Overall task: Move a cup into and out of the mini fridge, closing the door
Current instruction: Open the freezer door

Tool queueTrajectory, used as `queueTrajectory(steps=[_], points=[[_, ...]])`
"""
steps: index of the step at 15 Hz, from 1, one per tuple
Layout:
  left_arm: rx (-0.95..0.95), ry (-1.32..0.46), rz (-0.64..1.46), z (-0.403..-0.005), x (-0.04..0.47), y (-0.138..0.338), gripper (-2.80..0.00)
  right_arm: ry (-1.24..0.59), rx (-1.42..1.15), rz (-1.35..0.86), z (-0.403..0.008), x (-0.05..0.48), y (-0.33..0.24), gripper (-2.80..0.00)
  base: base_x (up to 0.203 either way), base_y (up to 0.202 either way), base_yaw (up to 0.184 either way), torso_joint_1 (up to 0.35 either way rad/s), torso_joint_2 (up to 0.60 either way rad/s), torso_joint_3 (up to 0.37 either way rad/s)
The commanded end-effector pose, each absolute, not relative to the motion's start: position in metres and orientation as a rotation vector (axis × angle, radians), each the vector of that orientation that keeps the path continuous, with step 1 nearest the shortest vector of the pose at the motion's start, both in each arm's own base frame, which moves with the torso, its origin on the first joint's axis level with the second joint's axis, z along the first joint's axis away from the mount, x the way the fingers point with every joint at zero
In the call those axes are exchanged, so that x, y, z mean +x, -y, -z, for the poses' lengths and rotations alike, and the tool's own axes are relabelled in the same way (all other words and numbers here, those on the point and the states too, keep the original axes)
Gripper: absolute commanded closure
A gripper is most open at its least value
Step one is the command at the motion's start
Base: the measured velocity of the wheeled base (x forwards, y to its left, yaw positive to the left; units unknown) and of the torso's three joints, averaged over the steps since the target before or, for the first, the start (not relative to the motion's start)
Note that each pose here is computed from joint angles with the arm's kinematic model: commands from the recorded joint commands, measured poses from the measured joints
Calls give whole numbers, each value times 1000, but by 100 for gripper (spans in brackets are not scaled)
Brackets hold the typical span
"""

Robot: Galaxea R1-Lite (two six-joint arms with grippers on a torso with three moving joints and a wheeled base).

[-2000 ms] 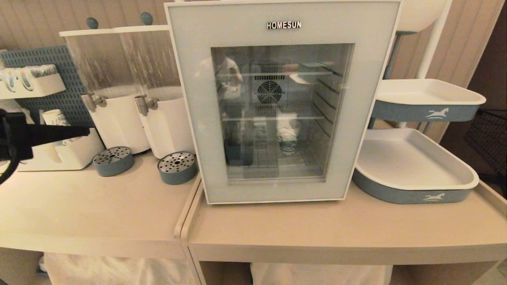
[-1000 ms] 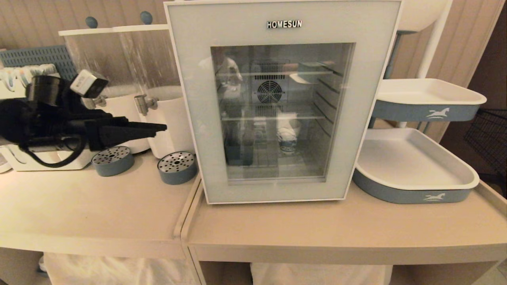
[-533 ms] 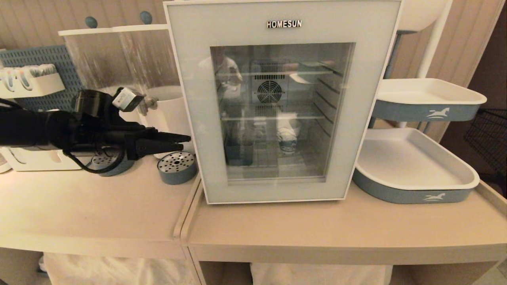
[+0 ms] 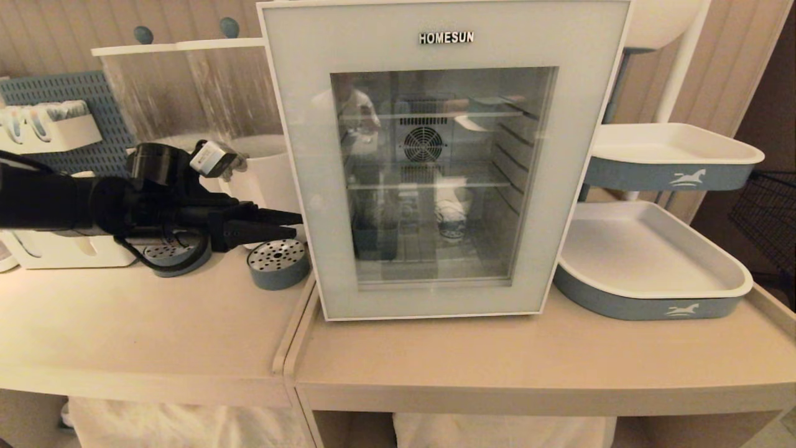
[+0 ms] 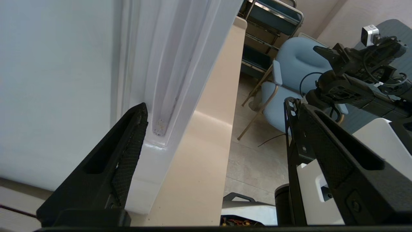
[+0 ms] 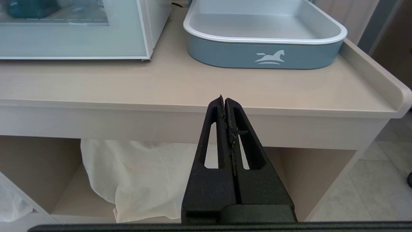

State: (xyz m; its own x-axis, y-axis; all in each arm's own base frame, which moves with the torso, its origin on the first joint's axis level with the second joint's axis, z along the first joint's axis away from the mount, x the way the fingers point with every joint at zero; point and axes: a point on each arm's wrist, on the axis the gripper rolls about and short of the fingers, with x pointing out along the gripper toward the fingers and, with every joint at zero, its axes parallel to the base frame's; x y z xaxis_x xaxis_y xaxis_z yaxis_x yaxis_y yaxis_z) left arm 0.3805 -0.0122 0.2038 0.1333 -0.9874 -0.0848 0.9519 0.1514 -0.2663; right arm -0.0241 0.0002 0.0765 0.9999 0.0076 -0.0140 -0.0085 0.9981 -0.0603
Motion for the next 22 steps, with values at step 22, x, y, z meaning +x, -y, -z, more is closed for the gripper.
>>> queueTrajectory(steps=[22], points=[[-191, -280, 1432, -197, 373, 13, -280, -16, -67, -10, -77, -24, 0, 0, 0, 0, 0, 0, 0, 0]])
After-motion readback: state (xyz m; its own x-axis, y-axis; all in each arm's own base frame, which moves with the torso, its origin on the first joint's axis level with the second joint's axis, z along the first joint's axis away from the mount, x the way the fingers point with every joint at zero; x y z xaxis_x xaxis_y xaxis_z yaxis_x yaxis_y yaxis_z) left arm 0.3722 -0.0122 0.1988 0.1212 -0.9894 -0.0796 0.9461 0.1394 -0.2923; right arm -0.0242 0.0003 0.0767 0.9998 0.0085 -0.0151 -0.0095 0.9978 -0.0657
